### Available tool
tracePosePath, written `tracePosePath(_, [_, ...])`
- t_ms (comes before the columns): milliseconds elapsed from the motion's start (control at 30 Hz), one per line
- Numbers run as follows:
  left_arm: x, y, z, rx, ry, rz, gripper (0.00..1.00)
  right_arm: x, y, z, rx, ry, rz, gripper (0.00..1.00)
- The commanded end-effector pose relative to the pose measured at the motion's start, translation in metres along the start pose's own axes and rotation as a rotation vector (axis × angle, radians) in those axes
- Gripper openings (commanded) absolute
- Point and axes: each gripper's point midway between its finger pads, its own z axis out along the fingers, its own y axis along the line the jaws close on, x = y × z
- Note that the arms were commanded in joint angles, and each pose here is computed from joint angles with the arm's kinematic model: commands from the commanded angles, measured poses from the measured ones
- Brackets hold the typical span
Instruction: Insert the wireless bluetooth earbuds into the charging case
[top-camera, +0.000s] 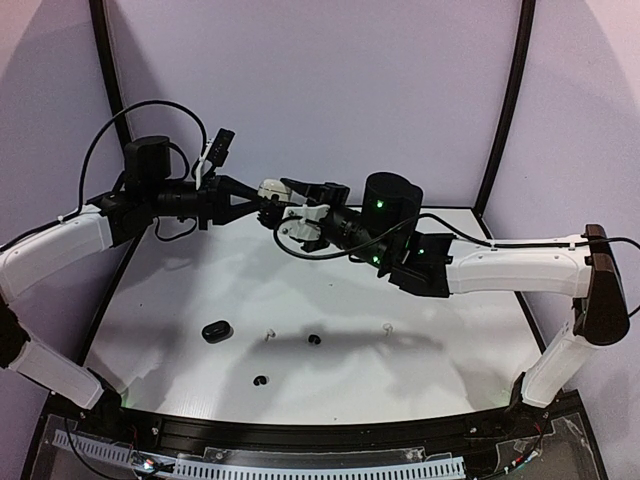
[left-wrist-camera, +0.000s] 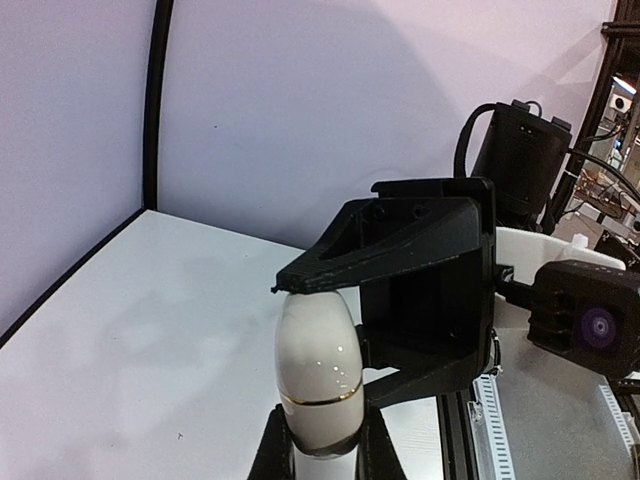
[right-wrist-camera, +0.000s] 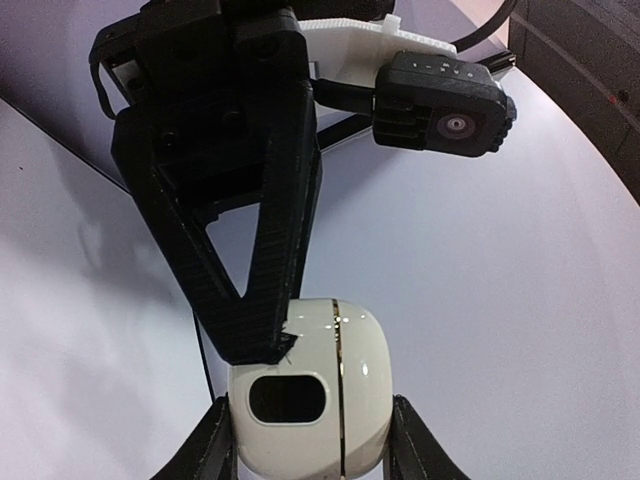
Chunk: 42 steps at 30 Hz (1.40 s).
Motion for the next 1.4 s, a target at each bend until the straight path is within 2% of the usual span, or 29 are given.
tracePosePath(0, [-0.01,-0.007,0.0,0.024,-0.024,0.027,0.01,-0.015,-0.017,0.001,0.046,-0.053,0.021,0.17])
tracePosePath(33, [-0.011,-0.007,-0.001,0.022,-0.028,0.031,0.01,-0.016,-0.017,0.001,0.043,-0.056,0.024,0.2])
tracePosePath(133, [-0.015,-0.01,-0.002,0.026,-0.044,0.056,0.01,-0.019,-0.017,-0.001,0.037,-0.071,0.048,0.38])
tracePosePath(200, [-0.014,-0.012,-0.003,0.029,-0.053,0.064,0.01,-0.019,-0.014,-0.001,0.017,-0.073,0.071,0.61])
tracePosePath(233, [-0.014,-0.013,-0.004,0.025,-0.059,0.073,0.01,-0.02,-0.015,-0.001,0.012,-0.071,0.09,0.77])
tracePosePath(333, [-0.016,-0.013,-0.007,-0.002,-0.072,0.135,0.01,-0.023,-0.02,-0.004,-0.033,-0.073,0.192,0.97])
tracePosePath(367, [-0.015,-0.013,-0.009,-0.009,-0.068,0.179,0.01,-0.027,-0.019,-0.007,-0.081,-0.092,0.247,0.98])
tracePosePath(500, [-0.006,-0.01,-0.01,-0.046,-0.03,0.343,0.01,-0.047,-0.012,-0.03,-0.362,-0.185,0.514,0.99])
tracePosePath(633, [0.004,-0.016,-0.013,-0.02,0.007,0.495,0.01,-0.05,-0.014,-0.04,-0.492,-0.182,0.686,0.98])
tracePosePath(800, [0.009,-0.024,-0.014,0.021,0.02,0.546,0.01,-0.039,-0.014,-0.031,-0.471,-0.123,0.729,0.93])
tracePosePath(900, [0.007,-0.026,-0.014,0.025,0.014,0.548,0.01,-0.041,-0.01,-0.024,-0.485,-0.139,0.72,0.9])
tracePosePath(1000, [0.006,-0.028,-0.015,0.029,0.011,0.545,0.01,-0.047,-0.01,-0.02,-0.505,-0.167,0.712,0.82])
tracePosePath(1233, [0.004,-0.034,-0.016,0.053,0.0,0.539,0.01,-0.034,-0.008,-0.011,-0.497,-0.153,0.743,0.51])
tracePosePath(1367, [0.002,-0.038,-0.016,0.077,-0.011,0.524,0.01,-0.025,-0.006,-0.012,-0.49,-0.143,0.745,0.42])
